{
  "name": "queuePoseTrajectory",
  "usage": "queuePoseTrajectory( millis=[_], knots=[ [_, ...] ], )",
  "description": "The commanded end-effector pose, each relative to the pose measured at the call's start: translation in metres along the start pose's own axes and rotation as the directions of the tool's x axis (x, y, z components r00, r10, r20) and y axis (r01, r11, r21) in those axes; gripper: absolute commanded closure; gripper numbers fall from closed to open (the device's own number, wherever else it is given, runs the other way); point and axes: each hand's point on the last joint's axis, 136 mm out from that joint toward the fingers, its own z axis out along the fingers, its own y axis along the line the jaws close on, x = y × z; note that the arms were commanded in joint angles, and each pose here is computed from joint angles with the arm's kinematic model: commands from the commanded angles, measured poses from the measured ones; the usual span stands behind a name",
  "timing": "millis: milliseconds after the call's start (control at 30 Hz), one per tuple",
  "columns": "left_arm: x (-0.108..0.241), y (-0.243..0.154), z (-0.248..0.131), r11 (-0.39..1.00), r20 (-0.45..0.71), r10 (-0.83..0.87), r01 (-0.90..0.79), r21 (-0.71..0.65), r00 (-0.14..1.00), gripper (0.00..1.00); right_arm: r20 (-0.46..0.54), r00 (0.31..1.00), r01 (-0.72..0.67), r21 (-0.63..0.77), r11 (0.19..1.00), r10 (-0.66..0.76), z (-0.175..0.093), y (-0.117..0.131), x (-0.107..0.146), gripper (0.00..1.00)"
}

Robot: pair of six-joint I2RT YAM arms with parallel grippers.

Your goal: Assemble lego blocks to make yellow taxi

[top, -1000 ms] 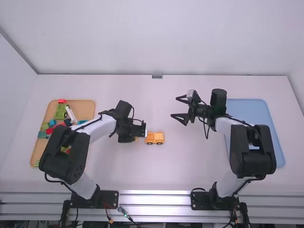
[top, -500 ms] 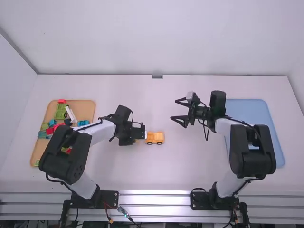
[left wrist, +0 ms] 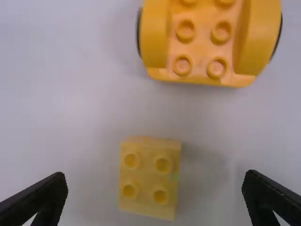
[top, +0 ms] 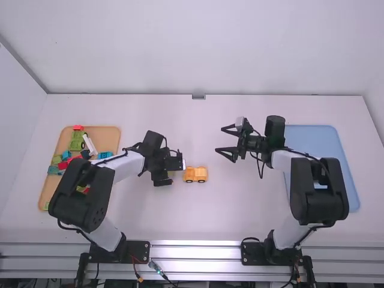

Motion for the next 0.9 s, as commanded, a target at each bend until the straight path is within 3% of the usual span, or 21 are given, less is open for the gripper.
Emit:
queuePoseTrajectory(
  millis=[0, 67, 300, 567, 633, 767, 867],
  knots=[
    [-0.012, -0.001, -0.009, 0.999, 0.149, 0.005, -0.01, 0.037, 0.989, 0.01, 0.009, 1.0, 0.012, -0.011, 1.0, -0.012, -0.001, 0.005, -0.005, 0.01],
    [-0.022, -0.002, -0.022, 0.997, 0.309, 0.015, -0.038, 0.068, 0.951, 0.01, 0.008, 1.0, 0.01, -0.011, 1.0, -0.01, -0.001, 0.005, -0.005, 0.01],
    [-0.028, 0.001, -0.051, 0.995, 0.635, -0.045, -0.025, 0.101, 0.771, 0.01, 0.008, 1.0, 0.011, -0.012, 1.0, -0.011, -0.001, 0.005, -0.005, 0.01],
    [-0.019, -0.005, -0.018, 0.982, 0.645, -0.137, 0.02, 0.186, 0.752, 0.01, 0.007, 1.0, 0.007, -0.012, 1.0, -0.007, -0.001, 0.005, -0.004, 0.01],
    [-0.016, -0.006, -0.015, 0.983, 0.645, -0.131, 0.015, 0.182, 0.753, 0.04, 0.007, 1.0, 0.005, -0.013, 1.0, -0.005, -0.001, 0.005, -0.004, 0.01],
    [-0.007, -0.013, -0.009, 0.988, 0.627, -0.088, -0.012, 0.155, 0.774, 0.23, 0.002, 1.0, -0.011, -0.015, 1.0, 0.011, -0.001, 0.006, -0.002, 0.01],
    [-0.002, -0.013, -0.004, 0.988, 0.599, -0.099, 0.008, 0.153, 0.794, 0.25, 0.002, 1.0, -0.008, -0.014, 1.0, 0.008, -0.001, 0.006, -0.002, 0.01]
  ],
)
